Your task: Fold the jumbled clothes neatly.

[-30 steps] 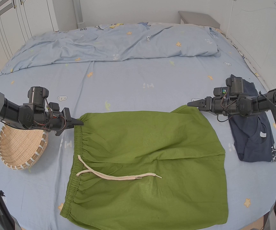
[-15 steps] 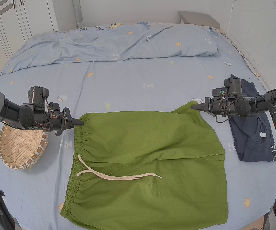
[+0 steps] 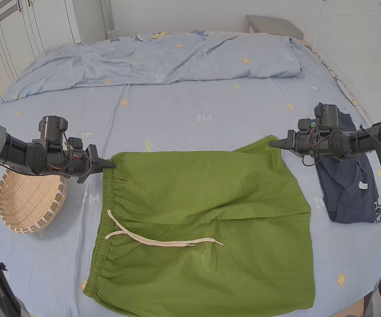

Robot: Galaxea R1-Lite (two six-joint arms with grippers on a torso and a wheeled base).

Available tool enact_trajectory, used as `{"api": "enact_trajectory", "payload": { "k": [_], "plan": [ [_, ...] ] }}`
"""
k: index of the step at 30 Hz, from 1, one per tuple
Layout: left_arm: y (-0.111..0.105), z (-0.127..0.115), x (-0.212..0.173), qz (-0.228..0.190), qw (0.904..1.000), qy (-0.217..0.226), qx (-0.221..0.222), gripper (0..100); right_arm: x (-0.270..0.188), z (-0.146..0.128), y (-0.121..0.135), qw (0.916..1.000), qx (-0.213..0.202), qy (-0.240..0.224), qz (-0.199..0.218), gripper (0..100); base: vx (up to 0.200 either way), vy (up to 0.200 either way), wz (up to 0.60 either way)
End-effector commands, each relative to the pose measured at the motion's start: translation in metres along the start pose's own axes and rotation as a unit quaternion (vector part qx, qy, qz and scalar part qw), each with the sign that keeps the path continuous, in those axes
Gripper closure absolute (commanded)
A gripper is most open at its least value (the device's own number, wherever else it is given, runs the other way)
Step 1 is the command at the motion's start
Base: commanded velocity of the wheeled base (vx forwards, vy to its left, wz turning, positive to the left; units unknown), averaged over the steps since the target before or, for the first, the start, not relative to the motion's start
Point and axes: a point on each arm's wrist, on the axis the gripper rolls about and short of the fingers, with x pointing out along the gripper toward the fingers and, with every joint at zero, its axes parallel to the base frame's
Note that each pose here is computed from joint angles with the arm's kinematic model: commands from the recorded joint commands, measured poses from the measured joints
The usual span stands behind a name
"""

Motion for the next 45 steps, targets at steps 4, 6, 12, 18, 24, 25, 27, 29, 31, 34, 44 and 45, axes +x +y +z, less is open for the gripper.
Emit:
{"api": "enact_trajectory", "payload": {
  "k": [4,6,12,18,24,25,27,29,31,34,44,45],
  "plan": [
    [-0.011,0.018,-0.005,-0.013,0.9992,-0.03,0.024,100,-0.026,0.021,0.012,0.9985,-0.011,-0.043,-0.033,100,0.0,0.0,0.0],
    [-0.009,0.016,-0.005,-0.01,0.9993,-0.028,0.021,100,-0.028,0.024,0.014,0.9979,-0.016,-0.052,-0.037,100,0.0,0.0,0.0],
    [-0.007,0.021,-0.009,-0.009,0.999,-0.037,0.024,100,-0.022,0.025,0.017,0.9948,-0.03,-0.072,-0.064,100,0.0,0.0,0.0],
    [-0.006,0.025,-0.007,-0.014,0.9981,-0.05,0.033,100,-0.02,0.025,0.017,0.9929,-0.034,-0.08,-0.081,100,0.0,0.0,0.0],
    [-0.005,0.026,-0.006,-0.015,0.9978,-0.054,0.034,100,-0.015,0.024,0.016,0.9911,-0.045,-0.087,-0.09,100,0.0,0.0,0.0],
    [-0.004,0.026,-0.006,-0.014,0.9978,-0.055,0.034,100,-0.012,0.023,0.019,0.9903,-0.05,-0.092,-0.091,100,0.0,0.0,0.0],
    [-0.003,0.027,-0.008,-0.013,0.9978,-0.056,0.033,100,-0.01,0.022,0.018,0.99,-0.049,-0.092,-0.095,100,0.0,0.0,0.0],
    [-0.001,0.026,-0.006,-0.012,0.9979,-0.054,0.031,0,-0.007,0.019,0.016,0.9903,-0.047,-0.089,-0.096,100,0.0,0.0,0.0],
    [0.0,0.026,-0.005,-0.011,0.9981,-0.053,0.03,0,-0.005,0.018,0.015,0.9906,-0.046,-0.086,-0.096,0,0.0,0.0,0.0],
    [0.0,0.025,-0.003,-0.012,0.9982,-0.051,0.03,0,-0.001,0.016,0.014,0.9912,-0.043,-0.083,-0.094,0,0.0,0.0,0.0],
    [-0.006,0.023,-0.006,-0.016,0.9981,-0.05,0.033,0,-0.014,0.025,0.014,0.9894,-0.042,-0.098,-0.098,0,0.0,0.0,0.0],
    [-0.007,0.023,-0.007,-0.017,0.9981,-0.05,0.033,0,-0.019,0.027,0.016,0.989,-0.043,-0.102,-0.098,0,0.0,0.0,0.0]
  ]
}}
